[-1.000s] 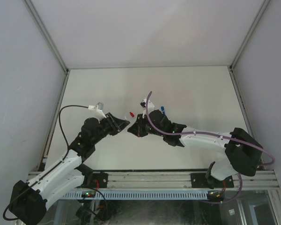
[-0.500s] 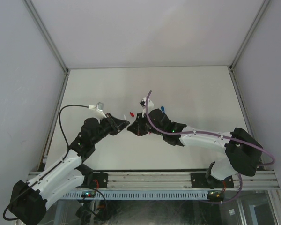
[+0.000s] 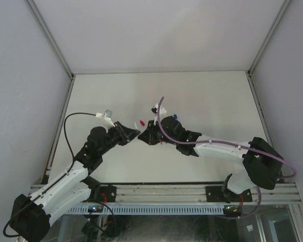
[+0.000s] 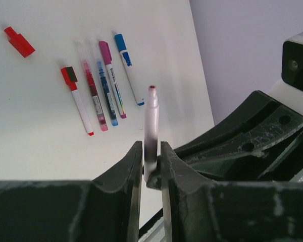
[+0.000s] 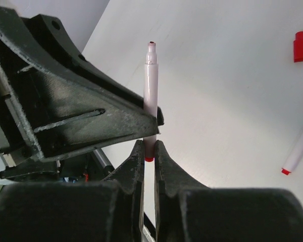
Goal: Insert the pens into the pen caps
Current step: Pick up the pen from the center of the board.
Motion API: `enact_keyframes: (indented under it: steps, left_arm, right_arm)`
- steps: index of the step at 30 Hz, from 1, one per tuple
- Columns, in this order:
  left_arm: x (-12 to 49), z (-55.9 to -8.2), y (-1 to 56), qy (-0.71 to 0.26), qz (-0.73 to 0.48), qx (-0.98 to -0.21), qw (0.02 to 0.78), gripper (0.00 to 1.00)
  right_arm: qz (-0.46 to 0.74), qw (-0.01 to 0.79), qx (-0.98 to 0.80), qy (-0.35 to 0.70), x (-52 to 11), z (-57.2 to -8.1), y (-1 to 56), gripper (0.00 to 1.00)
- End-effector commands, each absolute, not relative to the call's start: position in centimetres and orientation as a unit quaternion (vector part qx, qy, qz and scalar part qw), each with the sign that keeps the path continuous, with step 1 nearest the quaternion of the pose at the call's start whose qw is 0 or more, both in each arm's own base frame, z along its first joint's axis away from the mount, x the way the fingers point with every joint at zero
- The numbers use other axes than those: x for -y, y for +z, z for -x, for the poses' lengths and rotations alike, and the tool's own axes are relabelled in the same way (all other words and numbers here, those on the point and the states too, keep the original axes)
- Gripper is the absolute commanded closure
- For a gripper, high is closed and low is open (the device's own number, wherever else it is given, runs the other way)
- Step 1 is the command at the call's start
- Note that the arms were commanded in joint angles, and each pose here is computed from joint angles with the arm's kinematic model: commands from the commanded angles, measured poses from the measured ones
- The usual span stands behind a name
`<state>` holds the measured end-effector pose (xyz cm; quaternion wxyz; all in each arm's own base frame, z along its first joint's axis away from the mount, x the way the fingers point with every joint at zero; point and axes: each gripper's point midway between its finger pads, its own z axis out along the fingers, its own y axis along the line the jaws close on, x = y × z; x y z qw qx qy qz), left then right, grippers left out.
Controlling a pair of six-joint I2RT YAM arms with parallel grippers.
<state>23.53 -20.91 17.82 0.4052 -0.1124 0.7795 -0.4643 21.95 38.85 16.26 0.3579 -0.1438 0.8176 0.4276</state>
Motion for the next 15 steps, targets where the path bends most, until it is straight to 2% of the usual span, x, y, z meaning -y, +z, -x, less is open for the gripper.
enact_keyframes:
  steps: [1,9,15]
  left_arm:
    - [21.1,-23.4,19.1,-0.476,0.091,-0.769,0.417,0.75]
    - [21.4,-23.0,18.8,-0.479,0.085,-0.772,0.409,0.74]
    - [21.3,-23.1,18.9,-0.479,0.087,-0.771,0.411,0.68]
  right_arm:
    - [0.141,0.404,-0.783,0.451,-39.7,-23.7,20.3,1.00]
    - [0.151,0.407,-0.776,0.457,-40.1,-23.7,21.0,1.00]
    - [0.178,0.404,-0.765,0.469,-40.7,-22.8,21.3,1.00]
